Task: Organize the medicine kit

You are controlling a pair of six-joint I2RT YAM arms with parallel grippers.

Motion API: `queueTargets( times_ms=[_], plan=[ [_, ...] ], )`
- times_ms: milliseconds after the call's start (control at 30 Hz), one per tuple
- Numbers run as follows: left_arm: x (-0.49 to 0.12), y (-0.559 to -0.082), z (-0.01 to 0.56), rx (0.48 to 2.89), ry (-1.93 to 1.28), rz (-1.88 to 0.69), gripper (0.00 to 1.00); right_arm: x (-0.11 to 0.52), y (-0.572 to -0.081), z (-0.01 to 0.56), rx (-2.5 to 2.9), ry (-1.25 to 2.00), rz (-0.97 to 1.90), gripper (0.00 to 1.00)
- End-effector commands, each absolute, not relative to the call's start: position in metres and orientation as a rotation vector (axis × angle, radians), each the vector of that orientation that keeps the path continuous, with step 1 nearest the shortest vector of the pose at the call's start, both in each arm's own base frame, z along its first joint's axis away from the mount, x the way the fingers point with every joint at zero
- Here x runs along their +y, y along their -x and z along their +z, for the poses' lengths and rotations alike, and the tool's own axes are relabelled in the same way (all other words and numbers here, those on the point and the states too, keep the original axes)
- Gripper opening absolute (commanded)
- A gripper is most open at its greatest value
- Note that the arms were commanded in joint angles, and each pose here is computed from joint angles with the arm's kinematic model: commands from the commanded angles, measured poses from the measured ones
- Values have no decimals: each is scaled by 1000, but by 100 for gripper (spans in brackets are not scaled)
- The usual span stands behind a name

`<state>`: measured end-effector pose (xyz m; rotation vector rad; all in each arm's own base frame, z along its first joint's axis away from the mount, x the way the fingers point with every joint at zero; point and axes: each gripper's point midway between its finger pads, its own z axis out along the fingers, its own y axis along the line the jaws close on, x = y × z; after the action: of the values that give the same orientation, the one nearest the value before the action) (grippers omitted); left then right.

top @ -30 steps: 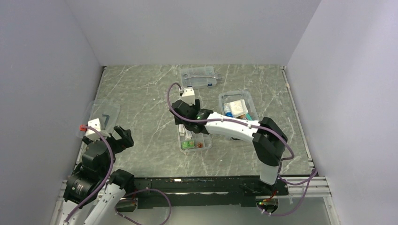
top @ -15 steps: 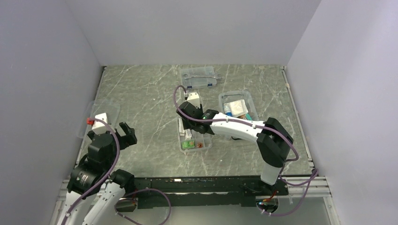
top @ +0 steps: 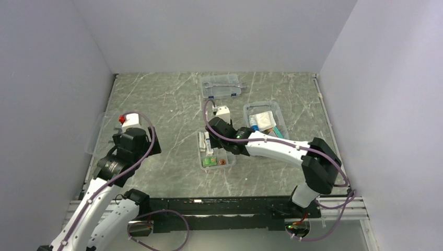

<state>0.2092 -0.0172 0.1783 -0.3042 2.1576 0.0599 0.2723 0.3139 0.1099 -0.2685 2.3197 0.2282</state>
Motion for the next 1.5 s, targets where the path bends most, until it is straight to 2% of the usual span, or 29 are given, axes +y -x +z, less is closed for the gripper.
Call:
queueTargets(
  times_ms=[0,267,700,1467],
  plan=[
    [-15,-235,206,2091,338,81,99,312,-272,138,2241,244,319,53],
    [2,-259,196,2150,409,100,99,316,-265,138,2245,296,364,55],
    [19,-267,164,2216,478,102,99,334,-283,99,2324,297,311,47],
    [9,-270,167,2209,446,34,99,337,-296,59,2417,280,257,31]
  ],
)
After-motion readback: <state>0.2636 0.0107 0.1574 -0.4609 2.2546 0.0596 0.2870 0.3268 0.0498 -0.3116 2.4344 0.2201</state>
